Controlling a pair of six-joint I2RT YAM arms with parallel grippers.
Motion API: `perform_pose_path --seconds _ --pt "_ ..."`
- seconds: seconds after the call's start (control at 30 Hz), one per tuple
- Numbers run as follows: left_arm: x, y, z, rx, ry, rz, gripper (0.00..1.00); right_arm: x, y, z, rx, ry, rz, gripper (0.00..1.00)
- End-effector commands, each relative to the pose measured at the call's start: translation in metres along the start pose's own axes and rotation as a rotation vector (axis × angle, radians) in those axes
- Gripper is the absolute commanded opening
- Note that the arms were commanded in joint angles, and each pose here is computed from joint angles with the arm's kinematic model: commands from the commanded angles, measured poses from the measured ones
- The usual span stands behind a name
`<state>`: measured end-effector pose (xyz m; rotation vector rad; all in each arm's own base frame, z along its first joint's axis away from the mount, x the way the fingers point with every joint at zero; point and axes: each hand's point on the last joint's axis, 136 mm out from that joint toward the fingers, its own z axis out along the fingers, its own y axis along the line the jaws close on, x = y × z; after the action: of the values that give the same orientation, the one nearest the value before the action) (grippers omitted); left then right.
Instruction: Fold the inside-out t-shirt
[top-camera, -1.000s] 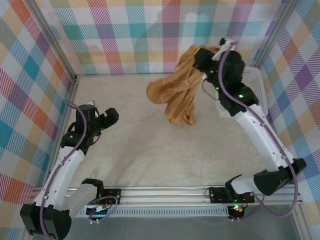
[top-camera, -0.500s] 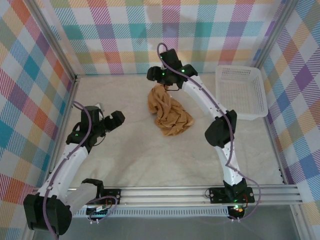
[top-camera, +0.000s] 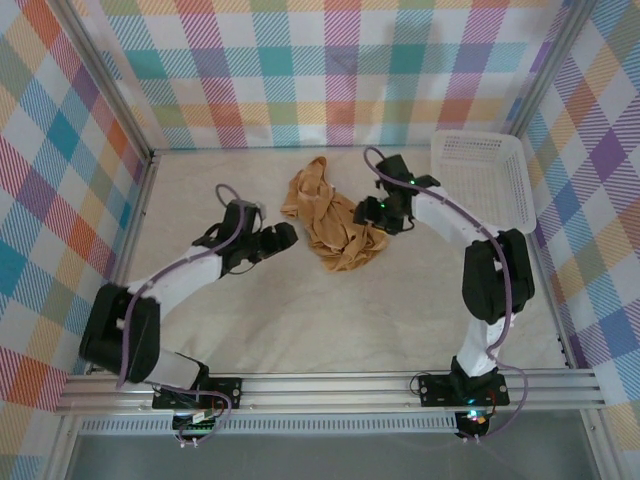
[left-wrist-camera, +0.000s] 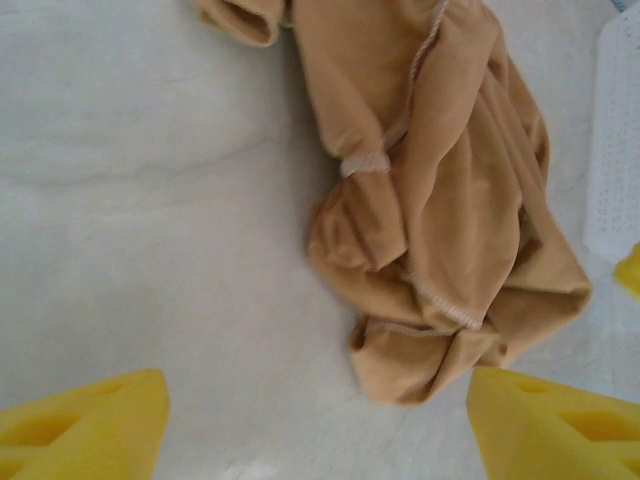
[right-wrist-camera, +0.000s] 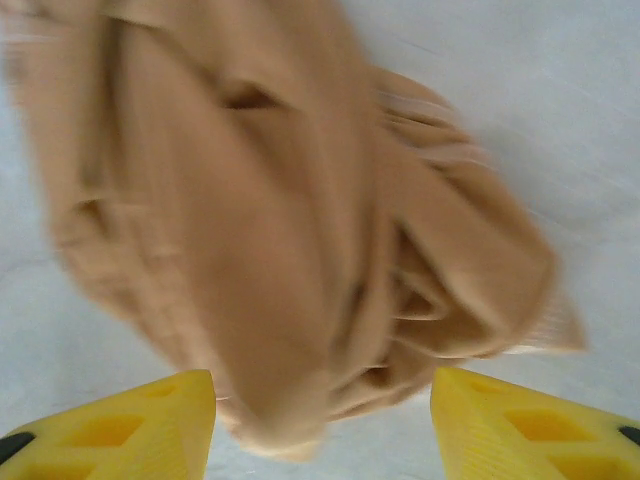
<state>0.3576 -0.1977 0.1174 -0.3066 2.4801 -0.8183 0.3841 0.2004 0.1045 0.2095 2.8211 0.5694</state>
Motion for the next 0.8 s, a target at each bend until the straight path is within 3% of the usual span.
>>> perform_pose_path --seconds 0.0,0.2,0.37,0.47,0.53,0.6,0.73,0.77 --pt "-0.012 -0.029 0.029 0.066 0.007 0.013 0.72 0.005 0.010 0.005 -0.109 0.001 0.027 0.57" --pt "-0.012 -0.026 0.091 0.037 0.086 -0.027 0.57 0.024 -0.011 0.033 -0.079 0.070 0.074 0.56" --pt "-0.020 -0.021 0.109 0.005 0.069 -0.045 0.45 0.020 -0.015 0.054 -0.082 0.079 0.111 0.55" --pt "-0.024 -0.016 0.112 -0.031 0.064 -0.037 0.26 0.015 -0.014 0.068 -0.094 0.091 0.141 0.51" --pt "-0.029 -0.013 0.111 -0.059 0.052 -0.032 0.13 0.012 -0.013 0.077 -0.100 0.091 0.164 0.45" --pt "-0.035 -0.010 0.105 -0.081 0.043 -0.030 0.00 0.010 -0.013 0.080 -0.102 0.089 0.179 0.32" --pt "-0.054 0.000 0.076 -0.144 0.009 -0.020 0.00 0.000 -0.010 0.059 -0.075 0.054 0.148 0.00" --pt "-0.061 0.002 0.065 -0.161 -0.004 -0.020 0.00 -0.005 -0.009 0.048 -0.061 0.034 0.131 0.00"
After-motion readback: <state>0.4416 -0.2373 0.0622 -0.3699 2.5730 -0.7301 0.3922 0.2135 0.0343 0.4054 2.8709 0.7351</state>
